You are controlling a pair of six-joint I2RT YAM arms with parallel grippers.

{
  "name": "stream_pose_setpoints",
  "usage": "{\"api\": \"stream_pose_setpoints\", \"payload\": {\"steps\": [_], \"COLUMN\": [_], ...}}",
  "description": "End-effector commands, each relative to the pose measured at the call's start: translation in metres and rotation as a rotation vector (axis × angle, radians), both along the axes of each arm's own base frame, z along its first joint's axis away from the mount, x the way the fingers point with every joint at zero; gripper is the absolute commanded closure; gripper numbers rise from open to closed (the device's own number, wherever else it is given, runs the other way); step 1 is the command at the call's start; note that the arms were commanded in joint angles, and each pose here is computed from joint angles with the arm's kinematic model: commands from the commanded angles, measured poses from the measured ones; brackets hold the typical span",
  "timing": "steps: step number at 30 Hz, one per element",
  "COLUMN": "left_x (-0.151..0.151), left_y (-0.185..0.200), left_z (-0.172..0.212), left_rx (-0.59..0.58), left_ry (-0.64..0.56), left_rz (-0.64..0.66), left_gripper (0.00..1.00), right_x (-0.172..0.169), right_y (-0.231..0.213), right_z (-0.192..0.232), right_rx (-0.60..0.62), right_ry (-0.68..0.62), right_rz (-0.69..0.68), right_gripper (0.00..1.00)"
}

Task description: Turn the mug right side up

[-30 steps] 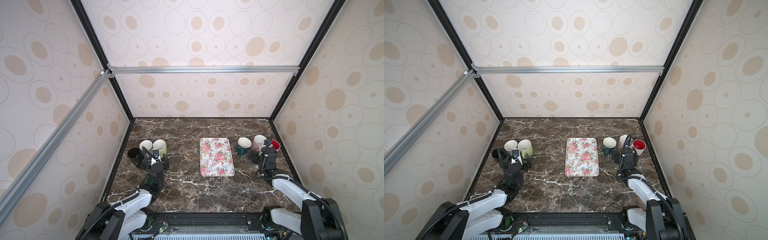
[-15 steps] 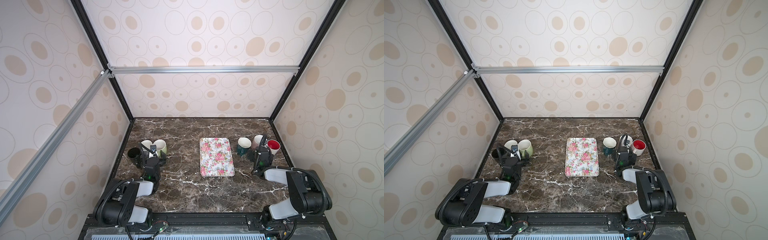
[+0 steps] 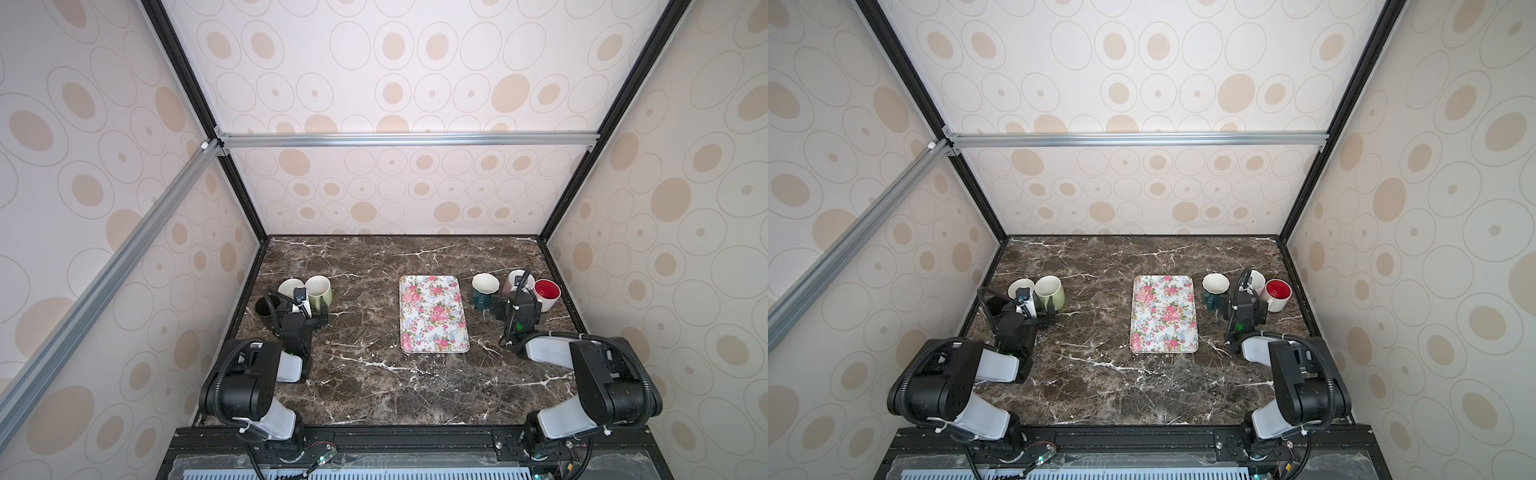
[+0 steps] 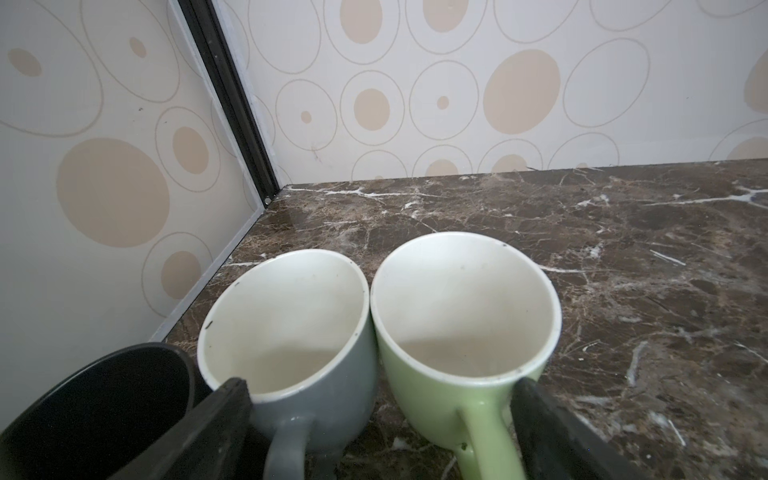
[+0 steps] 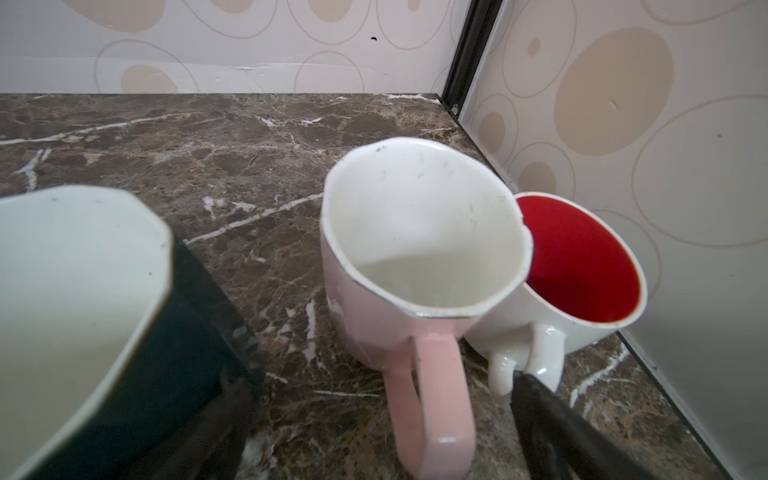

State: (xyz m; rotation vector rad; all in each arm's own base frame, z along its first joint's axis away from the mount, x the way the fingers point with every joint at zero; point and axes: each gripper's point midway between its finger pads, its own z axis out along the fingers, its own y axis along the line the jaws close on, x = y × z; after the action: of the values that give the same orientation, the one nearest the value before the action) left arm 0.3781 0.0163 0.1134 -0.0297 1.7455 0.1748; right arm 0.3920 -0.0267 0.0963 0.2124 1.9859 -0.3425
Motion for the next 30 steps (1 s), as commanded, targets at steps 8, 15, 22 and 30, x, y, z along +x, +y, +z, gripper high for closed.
{"api": "stream_pose_setpoints", "payload": {"steps": [8,15,22,30], "left_x": [0.002,0.002,0.001,0.003], "left_y": [-0.004,-0.004,-0.005,-0.005], "left_z": [0.016,0.016,0.016,0.015], "left_rx": [-0.014,-0.014,-0.011,-0.012], "left_ry": [-0.075,-0.075,-0.077,-0.068], "left_rz": [-0.033,-0.033,-0.033,-0.033], "left_gripper": [0.02,0.02,0.02,0.02], "right_x": [-0.007,-0.002,-0.002,-0.002], "right_y": [0.023,0.018,0.017,0.017], "right_z": [0.003,-0.004,-0.003,-0.004], "right_rx": [-0.068,-0.009,-0.013,-0.011], "right_ry": [-0.14,-0.067,-0.074,-0.072], "right_rz": [0.119,0.113,0.109,0.11], "right_gripper": [0.0,0.0,0.0,0.0]}}
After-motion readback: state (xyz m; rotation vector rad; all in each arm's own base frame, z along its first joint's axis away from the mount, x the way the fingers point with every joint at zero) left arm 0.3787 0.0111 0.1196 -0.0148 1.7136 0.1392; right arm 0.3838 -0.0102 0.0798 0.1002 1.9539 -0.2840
